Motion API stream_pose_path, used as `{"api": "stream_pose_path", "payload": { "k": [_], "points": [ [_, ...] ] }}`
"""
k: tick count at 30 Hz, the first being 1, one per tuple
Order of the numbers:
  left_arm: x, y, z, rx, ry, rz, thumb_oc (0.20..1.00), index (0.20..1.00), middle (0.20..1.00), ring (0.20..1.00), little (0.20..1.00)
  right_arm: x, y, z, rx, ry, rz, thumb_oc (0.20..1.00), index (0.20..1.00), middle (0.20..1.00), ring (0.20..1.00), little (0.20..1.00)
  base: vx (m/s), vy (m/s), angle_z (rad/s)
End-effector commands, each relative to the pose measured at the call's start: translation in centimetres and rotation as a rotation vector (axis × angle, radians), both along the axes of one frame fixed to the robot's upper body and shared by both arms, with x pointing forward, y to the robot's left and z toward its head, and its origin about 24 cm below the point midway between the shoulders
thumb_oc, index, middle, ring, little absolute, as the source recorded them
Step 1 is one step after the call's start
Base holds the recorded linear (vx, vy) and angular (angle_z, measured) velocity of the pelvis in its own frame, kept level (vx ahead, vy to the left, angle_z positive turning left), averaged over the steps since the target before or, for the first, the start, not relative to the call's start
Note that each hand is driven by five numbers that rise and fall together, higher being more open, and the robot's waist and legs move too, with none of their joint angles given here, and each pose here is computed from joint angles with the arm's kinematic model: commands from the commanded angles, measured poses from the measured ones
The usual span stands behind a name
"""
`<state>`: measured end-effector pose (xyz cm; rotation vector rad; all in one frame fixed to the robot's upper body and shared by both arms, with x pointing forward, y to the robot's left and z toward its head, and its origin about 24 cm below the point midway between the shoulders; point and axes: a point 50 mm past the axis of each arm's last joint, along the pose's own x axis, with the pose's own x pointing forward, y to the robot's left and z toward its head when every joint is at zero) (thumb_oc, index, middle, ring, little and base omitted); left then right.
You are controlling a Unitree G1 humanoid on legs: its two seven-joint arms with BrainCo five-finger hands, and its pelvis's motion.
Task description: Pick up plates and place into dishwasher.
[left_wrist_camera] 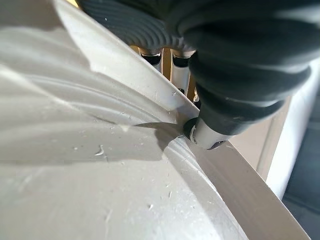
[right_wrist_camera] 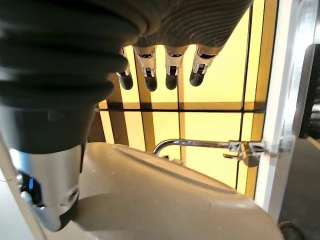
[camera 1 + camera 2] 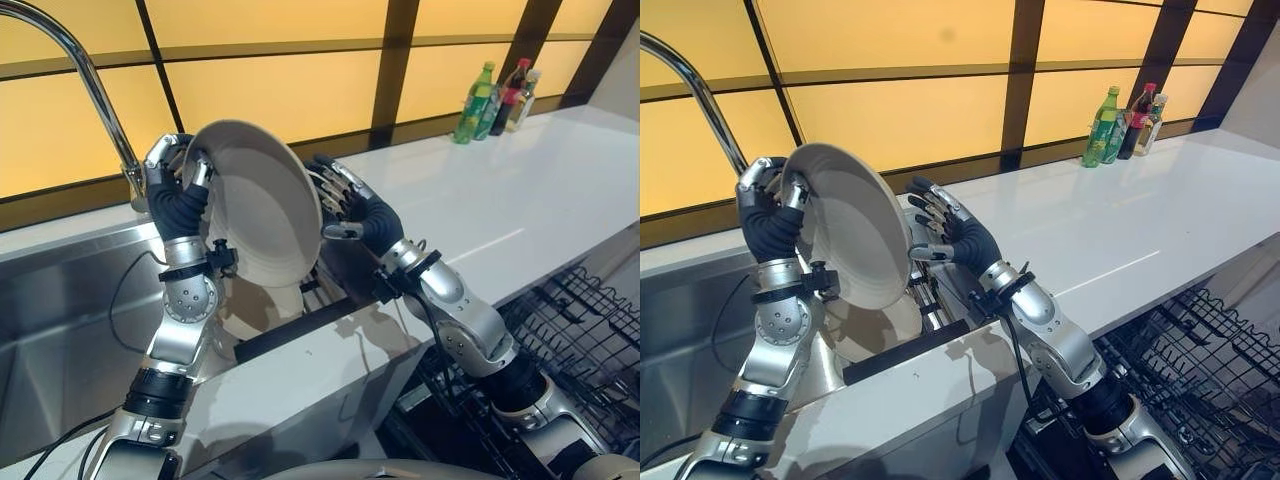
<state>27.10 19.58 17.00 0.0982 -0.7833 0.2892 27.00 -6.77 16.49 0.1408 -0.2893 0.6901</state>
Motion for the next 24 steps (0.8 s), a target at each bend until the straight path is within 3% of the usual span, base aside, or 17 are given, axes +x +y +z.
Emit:
{"api": "stream_pose_path", "payload": {
  "k": [1, 24],
  "points": [
    [0.3, -0.6, 4.4, 0.138, -0.211, -0.016, 0.2, 0.2, 0.2, 0.2, 0.2, 0.1, -0.7, 3.4, 0.006, -0.151, -0.022, 1.0, 1.0, 1.0, 1.0, 1.0, 0.03, -0.011, -0.06],
    [0.0, 1.5, 4.9, 0.177, -0.258, 0.105, 0.2, 0.2, 0.2, 0.2, 0.2, 0.3, -1.1, 2.4, -0.044, -0.104, -0.002, 1.0, 1.0, 1.0, 1.0, 1.0, 0.01, -0.002, -0.01]
  ]
}}
